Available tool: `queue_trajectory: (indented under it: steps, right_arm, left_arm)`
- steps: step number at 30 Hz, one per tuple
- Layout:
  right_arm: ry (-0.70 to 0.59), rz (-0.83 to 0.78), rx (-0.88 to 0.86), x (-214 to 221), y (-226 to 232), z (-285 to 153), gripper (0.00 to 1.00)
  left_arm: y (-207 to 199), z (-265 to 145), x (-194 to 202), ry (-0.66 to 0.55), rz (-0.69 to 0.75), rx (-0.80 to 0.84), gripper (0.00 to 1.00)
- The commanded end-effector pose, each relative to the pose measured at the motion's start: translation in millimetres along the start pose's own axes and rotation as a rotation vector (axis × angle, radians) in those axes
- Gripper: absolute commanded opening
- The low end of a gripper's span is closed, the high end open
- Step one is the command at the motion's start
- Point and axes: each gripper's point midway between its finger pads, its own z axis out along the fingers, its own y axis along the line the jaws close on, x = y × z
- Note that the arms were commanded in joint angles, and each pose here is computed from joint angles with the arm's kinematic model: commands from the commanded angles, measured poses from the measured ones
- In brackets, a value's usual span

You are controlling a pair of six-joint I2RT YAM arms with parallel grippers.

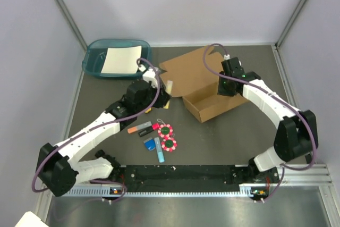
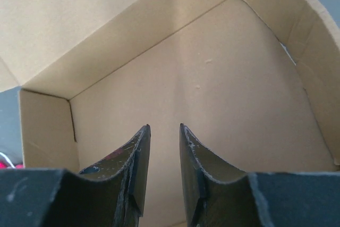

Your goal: Fold the paper box

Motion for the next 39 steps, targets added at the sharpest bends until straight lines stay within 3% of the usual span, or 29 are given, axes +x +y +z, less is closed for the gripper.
queue_trajectory:
  steps: [1,5,11,18,23,26,27,31,34,39]
  right_arm:
    - [-0.099,0.048,-0.077,-14.6,13.7,-19.0,0.29]
    - [-0.082,0.078,-0.088,1.4,9.7,-21.3,0.29]
    - [-0.015,0.115,-0.123,40.7,6.2,-18.9,0.29]
    - [0.029,0.173,-0.154,80.0,0.4,-18.2,0.30]
    - [-0.053,0.258,-0.162,77.3,-6.8,-36.6,0.33]
    - [-0.099,0.266,-0.162,73.1,-11.5,-46.0,0.34]
    - [-0.106,0.268,-0.152,73.5,-14.2,-46.6,0.35]
    - [-0.112,0.271,-0.151,74.6,-15.9,-48.2,0.35]
    - [-0.114,0.275,-0.131,74.1,-18.9,-45.8,0.36]
    - [-0.100,0.266,-0.109,76.1,-20.9,-39.7,0.36]
  left_arm:
    - [-95.2,-8.5,-65.3,-0.205,0.066,0.254,0.00]
    - [-144.1,-2.9,-86.1,-0.211,0.089,0.358,0.00]
    - [-165.0,35.1,-79.9,-0.170,0.069,0.386,0.00]
    - [-173.5,80.6,-29.2,-0.028,0.074,0.383,0.00]
    - [-170.3,102.4,19.2,0.086,0.085,0.367,0.00]
    - [-162.0,113.0,40.7,0.147,0.082,0.341,0.14]
    - [-158.2,113.9,42.1,0.146,0.079,0.322,0.29]
    - [-142.7,107.0,42.4,0.116,0.075,0.262,0.48]
    - [-137.3,101.5,39.9,0.092,0.073,0.246,0.54]
    - [-122.8,104.9,56.2,0.118,0.065,0.197,0.55]
